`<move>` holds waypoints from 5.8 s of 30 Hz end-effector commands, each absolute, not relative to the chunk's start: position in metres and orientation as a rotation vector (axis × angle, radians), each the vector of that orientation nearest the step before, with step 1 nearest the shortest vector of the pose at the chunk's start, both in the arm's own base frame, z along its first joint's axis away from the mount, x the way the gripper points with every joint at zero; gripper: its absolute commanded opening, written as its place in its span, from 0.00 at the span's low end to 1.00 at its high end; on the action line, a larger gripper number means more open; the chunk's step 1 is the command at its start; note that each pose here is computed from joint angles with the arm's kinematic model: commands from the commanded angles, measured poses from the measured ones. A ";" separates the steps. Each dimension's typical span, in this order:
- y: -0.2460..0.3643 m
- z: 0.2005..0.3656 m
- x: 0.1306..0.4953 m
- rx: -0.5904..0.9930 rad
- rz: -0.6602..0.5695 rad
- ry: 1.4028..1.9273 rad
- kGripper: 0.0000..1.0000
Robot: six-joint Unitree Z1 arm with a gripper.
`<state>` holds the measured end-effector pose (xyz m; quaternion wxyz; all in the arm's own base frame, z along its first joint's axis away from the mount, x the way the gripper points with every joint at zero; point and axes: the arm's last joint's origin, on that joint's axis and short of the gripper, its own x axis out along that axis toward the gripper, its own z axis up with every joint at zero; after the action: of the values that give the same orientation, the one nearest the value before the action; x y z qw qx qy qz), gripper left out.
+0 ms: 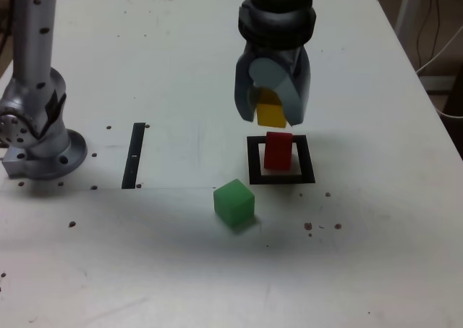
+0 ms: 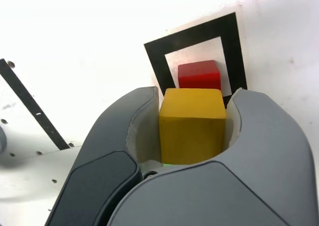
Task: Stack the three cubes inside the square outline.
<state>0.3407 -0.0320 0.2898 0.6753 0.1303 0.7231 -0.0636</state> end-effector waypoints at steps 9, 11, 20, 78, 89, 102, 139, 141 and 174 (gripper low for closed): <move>-0.033 0.271 0.352 0.287 -0.141 1.673 0.26; -0.033 0.270 0.352 0.284 -0.145 1.675 0.26; -0.033 0.265 0.354 0.287 -0.142 1.679 0.26; -0.035 0.285 0.344 0.297 -0.216 1.662 0.99; -0.062 0.326 0.293 0.309 -0.208 1.643 0.99; -0.124 0.294 0.250 0.067 0.021 1.666 0.96; -0.150 0.219 0.279 -0.110 0.221 1.698 0.94; -0.147 0.217 0.281 -0.109 0.221 1.707 0.91; -0.130 0.203 0.293 -0.101 0.143 1.739 0.30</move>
<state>0.2922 -0.1301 0.2061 0.6428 -0.0461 0.7621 0.0615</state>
